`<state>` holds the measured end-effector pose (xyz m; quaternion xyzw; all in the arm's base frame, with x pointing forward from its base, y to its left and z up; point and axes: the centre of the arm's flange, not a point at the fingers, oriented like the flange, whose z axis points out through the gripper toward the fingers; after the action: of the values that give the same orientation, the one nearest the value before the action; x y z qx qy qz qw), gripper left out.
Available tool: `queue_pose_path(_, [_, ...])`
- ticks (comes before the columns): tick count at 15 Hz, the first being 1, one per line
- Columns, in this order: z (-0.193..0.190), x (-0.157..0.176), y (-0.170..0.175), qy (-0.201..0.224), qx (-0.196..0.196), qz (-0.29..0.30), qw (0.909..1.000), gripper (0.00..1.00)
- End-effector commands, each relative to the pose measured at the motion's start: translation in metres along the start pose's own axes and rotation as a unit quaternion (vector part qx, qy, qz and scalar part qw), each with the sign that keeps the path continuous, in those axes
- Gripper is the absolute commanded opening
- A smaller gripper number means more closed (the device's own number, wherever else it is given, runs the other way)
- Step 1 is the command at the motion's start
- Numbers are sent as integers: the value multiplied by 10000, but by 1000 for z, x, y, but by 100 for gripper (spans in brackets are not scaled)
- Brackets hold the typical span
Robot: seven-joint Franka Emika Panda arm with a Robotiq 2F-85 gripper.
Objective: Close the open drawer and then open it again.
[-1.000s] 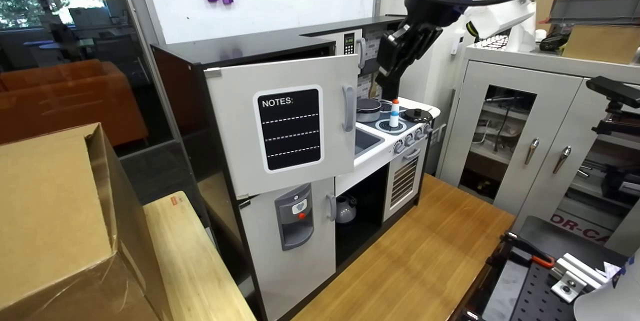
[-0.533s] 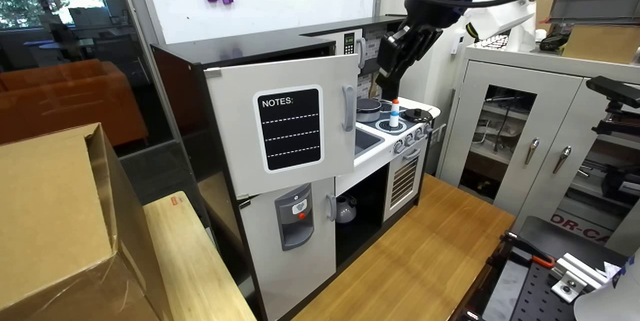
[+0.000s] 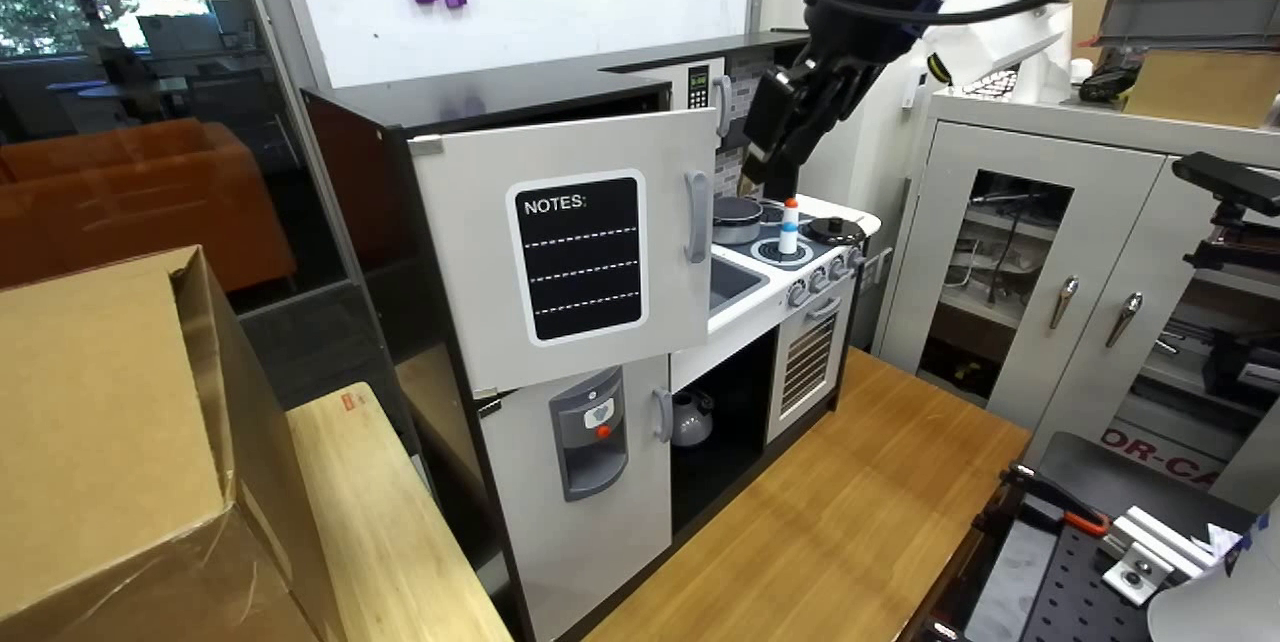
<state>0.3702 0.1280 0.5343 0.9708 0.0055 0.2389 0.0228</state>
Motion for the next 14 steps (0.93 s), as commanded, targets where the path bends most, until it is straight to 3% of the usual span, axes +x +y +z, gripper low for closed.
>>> queue_pose_path(1, [13,10,-8,-144,161,-20,9998,98])
queue_pose_path(14, [53,36,-35,-439,268,-187,9985,100])
